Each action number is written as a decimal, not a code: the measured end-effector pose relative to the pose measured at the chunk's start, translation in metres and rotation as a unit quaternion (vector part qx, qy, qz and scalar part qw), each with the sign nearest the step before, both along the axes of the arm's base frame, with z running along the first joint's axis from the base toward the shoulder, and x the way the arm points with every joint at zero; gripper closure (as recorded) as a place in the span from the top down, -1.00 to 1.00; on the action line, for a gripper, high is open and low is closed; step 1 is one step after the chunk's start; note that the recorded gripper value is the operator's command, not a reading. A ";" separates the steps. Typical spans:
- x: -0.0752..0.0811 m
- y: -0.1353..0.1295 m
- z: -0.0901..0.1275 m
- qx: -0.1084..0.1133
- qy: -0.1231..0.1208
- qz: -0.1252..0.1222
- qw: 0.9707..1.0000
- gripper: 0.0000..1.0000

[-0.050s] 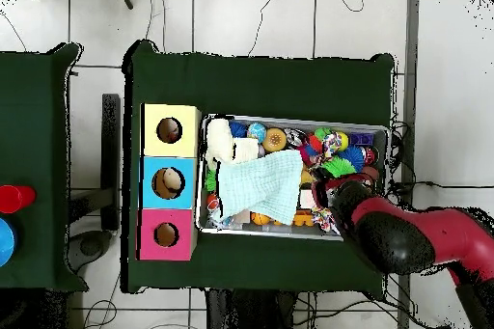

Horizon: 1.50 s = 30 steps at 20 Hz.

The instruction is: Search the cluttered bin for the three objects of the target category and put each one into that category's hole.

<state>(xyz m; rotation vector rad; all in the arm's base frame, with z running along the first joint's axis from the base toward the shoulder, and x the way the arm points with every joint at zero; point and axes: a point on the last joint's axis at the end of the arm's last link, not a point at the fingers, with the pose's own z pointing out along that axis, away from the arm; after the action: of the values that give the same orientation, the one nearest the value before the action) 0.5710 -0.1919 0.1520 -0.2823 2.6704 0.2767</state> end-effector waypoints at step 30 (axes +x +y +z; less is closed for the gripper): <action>-0.008 0.003 -0.018 -0.072 0.002 0.067 0.995 -1.00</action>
<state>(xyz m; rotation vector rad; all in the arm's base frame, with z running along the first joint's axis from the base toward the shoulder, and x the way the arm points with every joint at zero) 0.5627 -0.1888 0.1338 -0.5088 2.6840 0.1244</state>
